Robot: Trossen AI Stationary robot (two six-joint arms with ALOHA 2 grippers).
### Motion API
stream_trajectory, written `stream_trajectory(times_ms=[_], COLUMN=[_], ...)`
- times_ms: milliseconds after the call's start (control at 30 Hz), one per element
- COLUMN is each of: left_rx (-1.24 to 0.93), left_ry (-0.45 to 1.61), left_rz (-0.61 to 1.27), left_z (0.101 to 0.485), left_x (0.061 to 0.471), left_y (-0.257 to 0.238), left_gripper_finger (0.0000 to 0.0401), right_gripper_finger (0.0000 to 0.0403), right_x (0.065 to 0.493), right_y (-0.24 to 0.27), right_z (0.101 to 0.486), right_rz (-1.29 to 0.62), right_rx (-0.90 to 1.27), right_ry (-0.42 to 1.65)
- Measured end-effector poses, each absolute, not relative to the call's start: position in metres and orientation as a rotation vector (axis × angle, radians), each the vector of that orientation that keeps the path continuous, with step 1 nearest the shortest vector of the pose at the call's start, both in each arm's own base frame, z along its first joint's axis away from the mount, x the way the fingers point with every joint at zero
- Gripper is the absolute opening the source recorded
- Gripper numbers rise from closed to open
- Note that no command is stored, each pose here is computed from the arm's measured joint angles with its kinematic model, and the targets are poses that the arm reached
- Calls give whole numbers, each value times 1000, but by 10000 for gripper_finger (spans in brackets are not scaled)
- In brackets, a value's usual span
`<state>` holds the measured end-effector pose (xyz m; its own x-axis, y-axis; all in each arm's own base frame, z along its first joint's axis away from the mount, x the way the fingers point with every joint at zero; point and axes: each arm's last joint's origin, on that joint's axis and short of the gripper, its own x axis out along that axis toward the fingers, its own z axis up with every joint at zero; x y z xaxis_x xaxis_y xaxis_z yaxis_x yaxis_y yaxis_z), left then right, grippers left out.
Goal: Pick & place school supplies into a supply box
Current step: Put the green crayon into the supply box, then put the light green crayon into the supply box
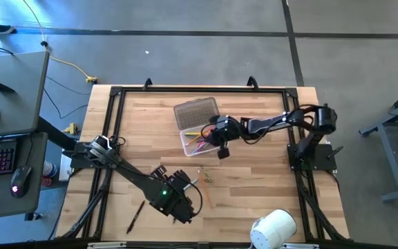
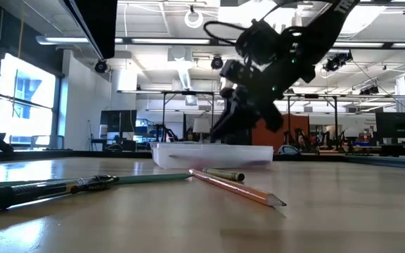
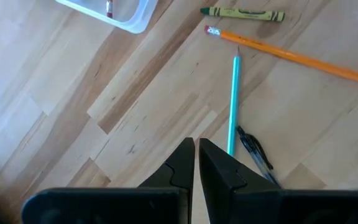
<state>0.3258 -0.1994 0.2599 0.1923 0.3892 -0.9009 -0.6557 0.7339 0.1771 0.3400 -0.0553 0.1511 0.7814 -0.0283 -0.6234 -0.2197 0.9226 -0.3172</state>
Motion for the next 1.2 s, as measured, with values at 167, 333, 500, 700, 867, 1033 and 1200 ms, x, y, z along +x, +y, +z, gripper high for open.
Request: stream_trajectory(times_ms=[167,333,500,700,867,1033,1200], left_rx=[-277,-276,-285,-288,-291,-302,-313], left_ry=[1167,1167,1167,1164,1161,1151,1142], left_rz=[743,743,741,739,737,728,719], left_z=[260,260,260,260,260,260,260], left_x=[326,326,326,327,327,328,330], left_y=[-200,-200,-200,-200,-201,-201,-202], left_gripper_finger=[60,60,60,60,60,60,60], right_gripper_finger=[98,135,146,142,141,141,141], right_x=[342,344,346,342,336,334,334], right_y=[-55,-34,5,55,85,92,92], right_z=[136,146,156,150,142,140,140], right_rz=[41,104,266,18,-97,-163,-177], right_rx=[-417,-433,-157,-136,-175,-73,-23], right_ry=[744,689,609,657,653,641,640])
